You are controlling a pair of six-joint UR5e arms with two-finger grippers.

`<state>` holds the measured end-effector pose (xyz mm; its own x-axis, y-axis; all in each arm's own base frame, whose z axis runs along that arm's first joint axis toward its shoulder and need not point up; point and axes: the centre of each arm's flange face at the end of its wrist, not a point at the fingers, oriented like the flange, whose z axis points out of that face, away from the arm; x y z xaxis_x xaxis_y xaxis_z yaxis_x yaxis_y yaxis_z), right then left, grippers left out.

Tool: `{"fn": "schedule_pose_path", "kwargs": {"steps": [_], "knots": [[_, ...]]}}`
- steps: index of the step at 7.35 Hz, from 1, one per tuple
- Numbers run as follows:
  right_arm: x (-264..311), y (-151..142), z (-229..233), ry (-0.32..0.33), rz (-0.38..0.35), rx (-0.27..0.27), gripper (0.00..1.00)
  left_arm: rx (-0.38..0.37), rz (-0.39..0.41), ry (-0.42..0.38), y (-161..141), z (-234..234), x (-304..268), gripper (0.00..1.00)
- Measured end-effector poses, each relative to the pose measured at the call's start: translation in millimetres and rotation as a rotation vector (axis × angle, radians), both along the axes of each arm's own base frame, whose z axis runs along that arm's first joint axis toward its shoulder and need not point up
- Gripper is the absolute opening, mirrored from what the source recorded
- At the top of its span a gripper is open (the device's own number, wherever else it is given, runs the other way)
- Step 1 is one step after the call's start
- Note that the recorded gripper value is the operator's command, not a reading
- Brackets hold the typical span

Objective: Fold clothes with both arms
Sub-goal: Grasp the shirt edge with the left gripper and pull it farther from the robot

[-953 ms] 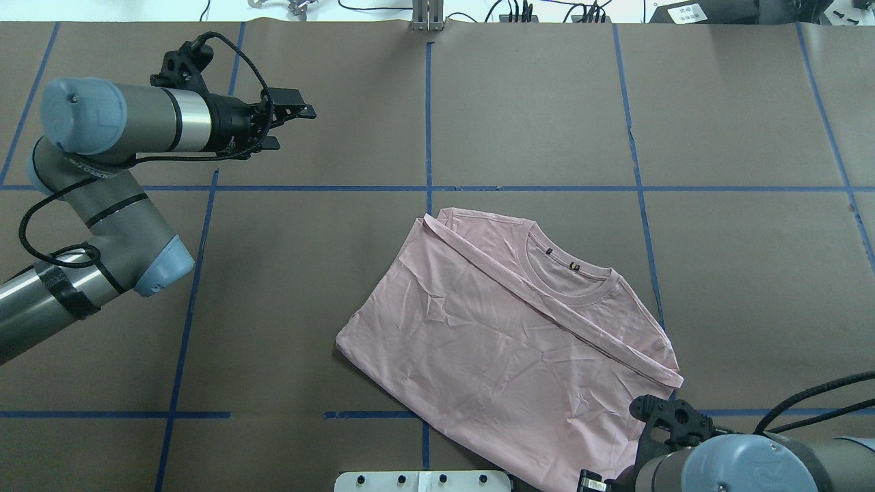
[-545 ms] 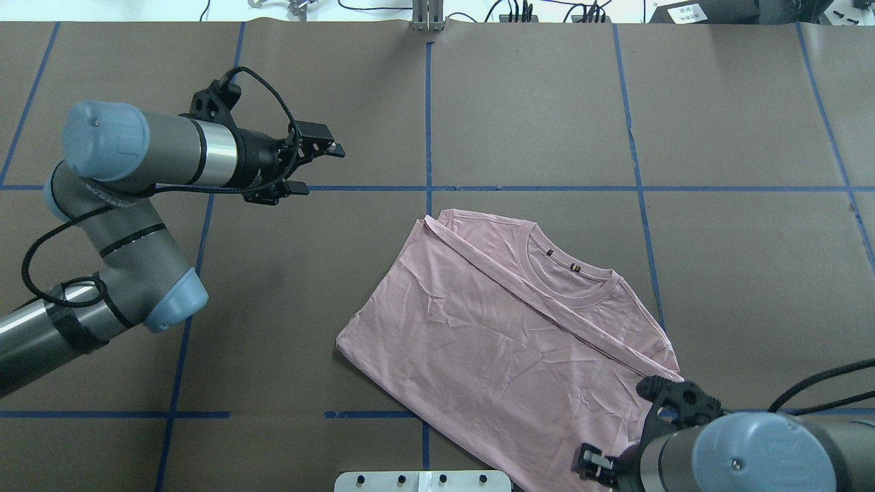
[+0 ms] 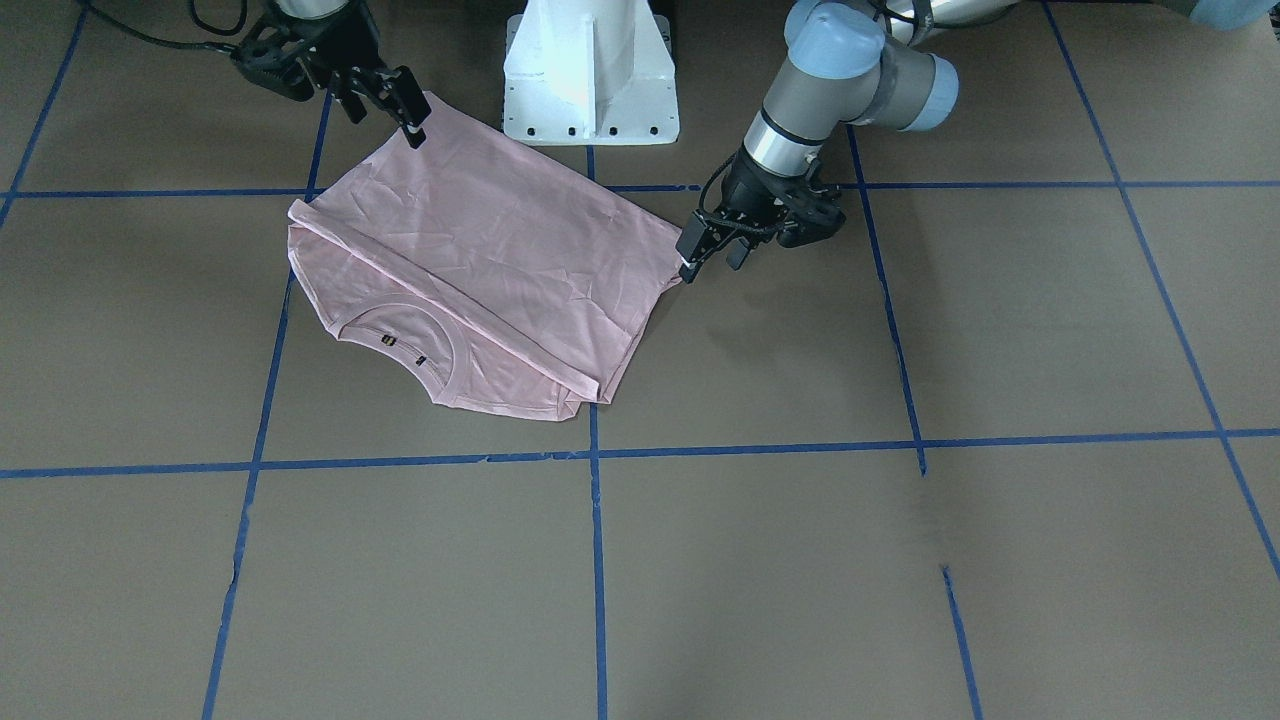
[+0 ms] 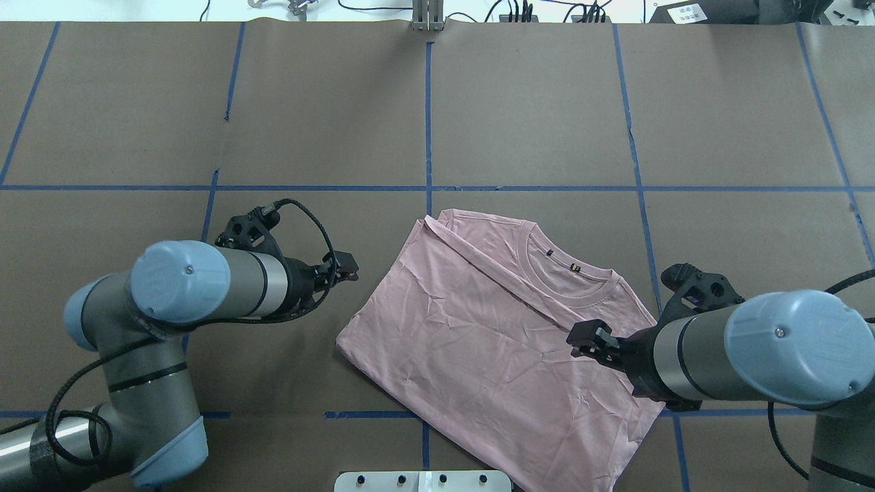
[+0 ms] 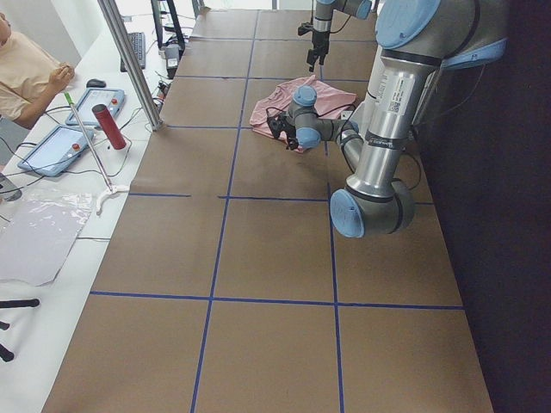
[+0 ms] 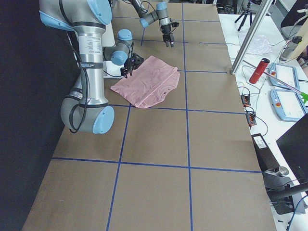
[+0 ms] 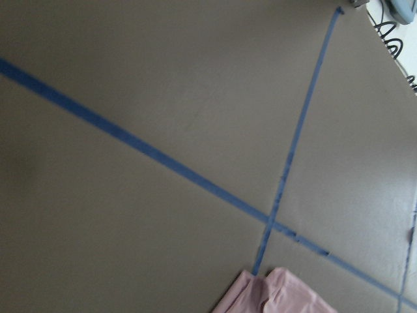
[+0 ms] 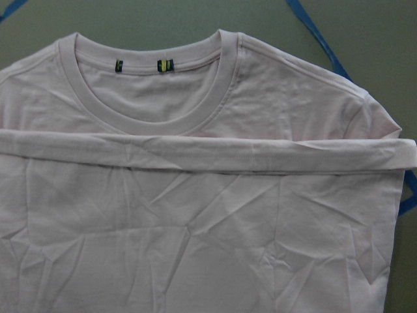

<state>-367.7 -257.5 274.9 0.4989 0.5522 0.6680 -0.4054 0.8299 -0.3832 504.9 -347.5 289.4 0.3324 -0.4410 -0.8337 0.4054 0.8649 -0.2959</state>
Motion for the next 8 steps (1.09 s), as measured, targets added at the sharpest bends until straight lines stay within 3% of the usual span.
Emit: {"fn": "schedule_pose_path", "kwargs": {"steps": [3, 6, 8], "knots": [[-11, -14, 11, 0.030, 0.013, 0.001, 1.00, -0.031, 0.037, -0.073, 33, -2, 31, 0.54], [-13, -16, 12, 0.033, 0.014, 0.001, 1.00, -0.052, 0.063, -0.108, 50, -2, 45, 0.00], [-14, -16, 13, 0.036, 0.015, -0.001, 1.00, -0.059, 0.063, -0.128, 51, -1, 45, 0.00]]}}
